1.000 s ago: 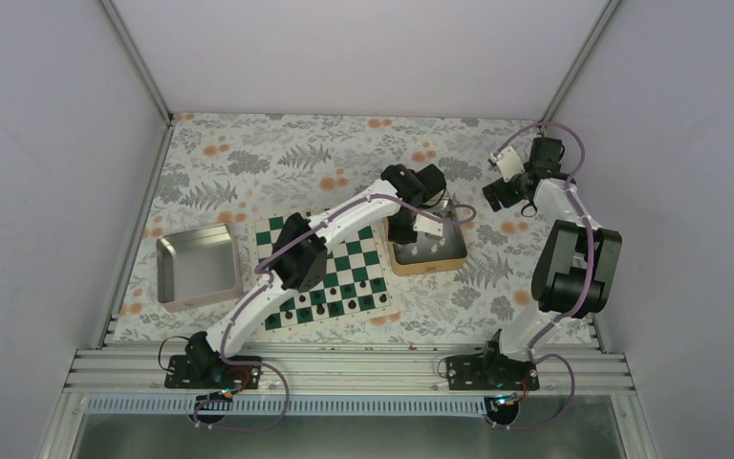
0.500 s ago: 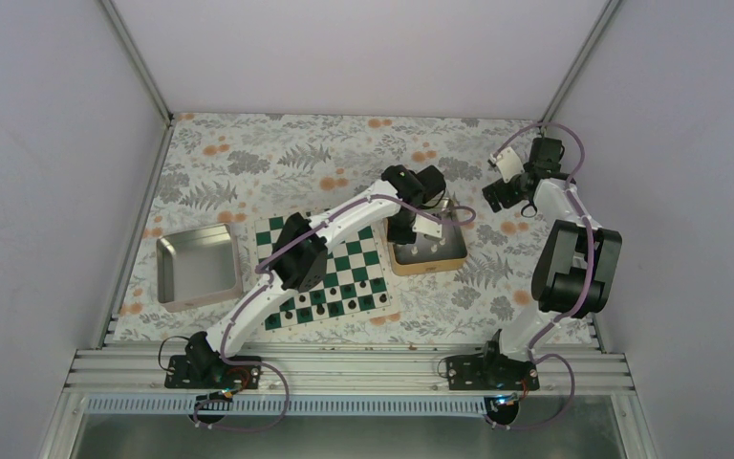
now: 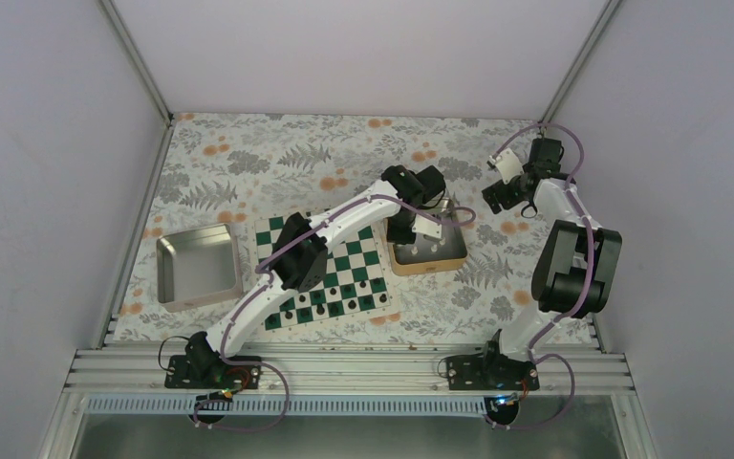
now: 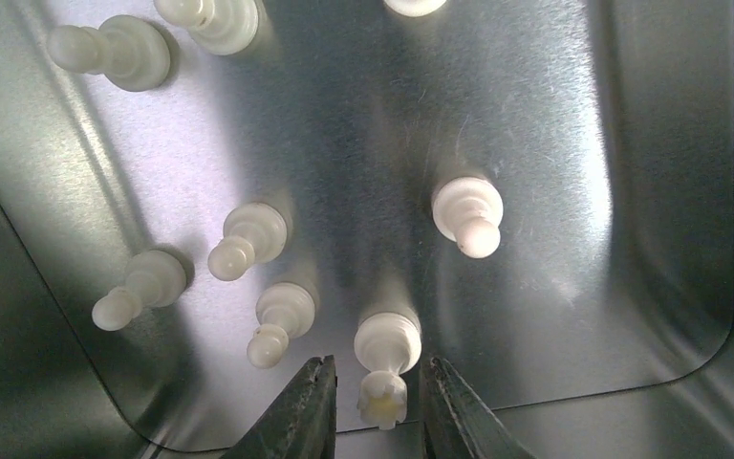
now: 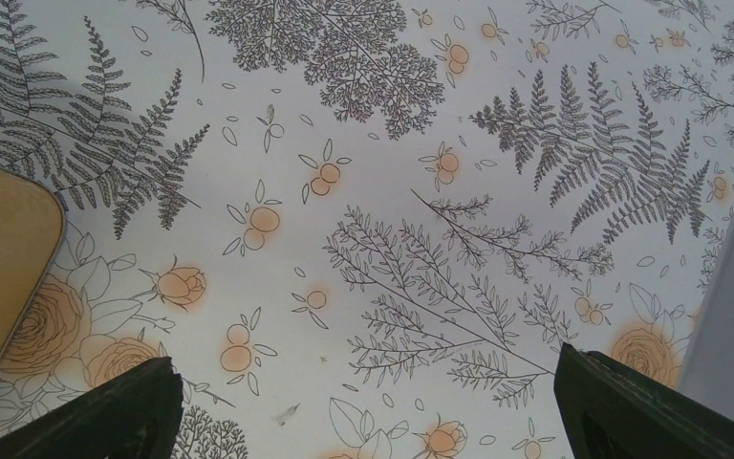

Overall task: Set up the chess pieces on the board
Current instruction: Pick up the chess piece from the storage box.

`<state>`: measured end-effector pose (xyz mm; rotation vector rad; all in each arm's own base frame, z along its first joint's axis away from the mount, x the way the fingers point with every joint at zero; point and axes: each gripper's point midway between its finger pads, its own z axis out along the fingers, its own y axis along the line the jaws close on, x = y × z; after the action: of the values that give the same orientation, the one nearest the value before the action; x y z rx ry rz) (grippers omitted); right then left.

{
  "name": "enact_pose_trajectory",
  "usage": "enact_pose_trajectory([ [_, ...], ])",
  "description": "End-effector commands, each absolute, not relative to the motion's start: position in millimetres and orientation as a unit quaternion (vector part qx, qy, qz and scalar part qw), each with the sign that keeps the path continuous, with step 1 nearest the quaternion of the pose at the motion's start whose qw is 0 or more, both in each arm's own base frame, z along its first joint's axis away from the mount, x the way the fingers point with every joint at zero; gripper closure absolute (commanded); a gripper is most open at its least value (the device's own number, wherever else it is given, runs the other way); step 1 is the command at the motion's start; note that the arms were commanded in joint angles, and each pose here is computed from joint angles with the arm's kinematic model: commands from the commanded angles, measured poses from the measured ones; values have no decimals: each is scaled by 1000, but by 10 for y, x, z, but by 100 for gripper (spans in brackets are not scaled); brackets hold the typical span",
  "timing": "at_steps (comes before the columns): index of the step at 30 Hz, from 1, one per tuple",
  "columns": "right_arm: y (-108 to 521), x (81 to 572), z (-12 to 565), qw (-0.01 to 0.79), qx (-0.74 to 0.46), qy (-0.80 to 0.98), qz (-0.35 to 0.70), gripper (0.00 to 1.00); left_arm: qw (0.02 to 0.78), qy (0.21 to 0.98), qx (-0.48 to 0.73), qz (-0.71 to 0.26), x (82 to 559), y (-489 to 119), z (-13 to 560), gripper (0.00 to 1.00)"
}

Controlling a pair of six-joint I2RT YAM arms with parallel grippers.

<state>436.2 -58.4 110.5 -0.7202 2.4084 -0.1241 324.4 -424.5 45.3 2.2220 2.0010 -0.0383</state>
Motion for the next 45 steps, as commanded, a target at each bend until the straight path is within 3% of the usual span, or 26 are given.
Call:
enact_pose_trajectory([
  [1,-594,4366,1176,316,-274,907,-45,0,59,657,751,-10,3187,-4250,315,77],
  [21,-596,4363,1162,314,-275,908,-46,0,74,653,754,-8,3213,-4281,429,98],
  [35,-594,4357,1164,312,-277,908,-45,0,154,653,741,27,3434,-4346,1013,98],
  [45,-589,4364,1173,312,-277,908,-42,0,199,701,685,29,3742,-3754,1804,98],
])
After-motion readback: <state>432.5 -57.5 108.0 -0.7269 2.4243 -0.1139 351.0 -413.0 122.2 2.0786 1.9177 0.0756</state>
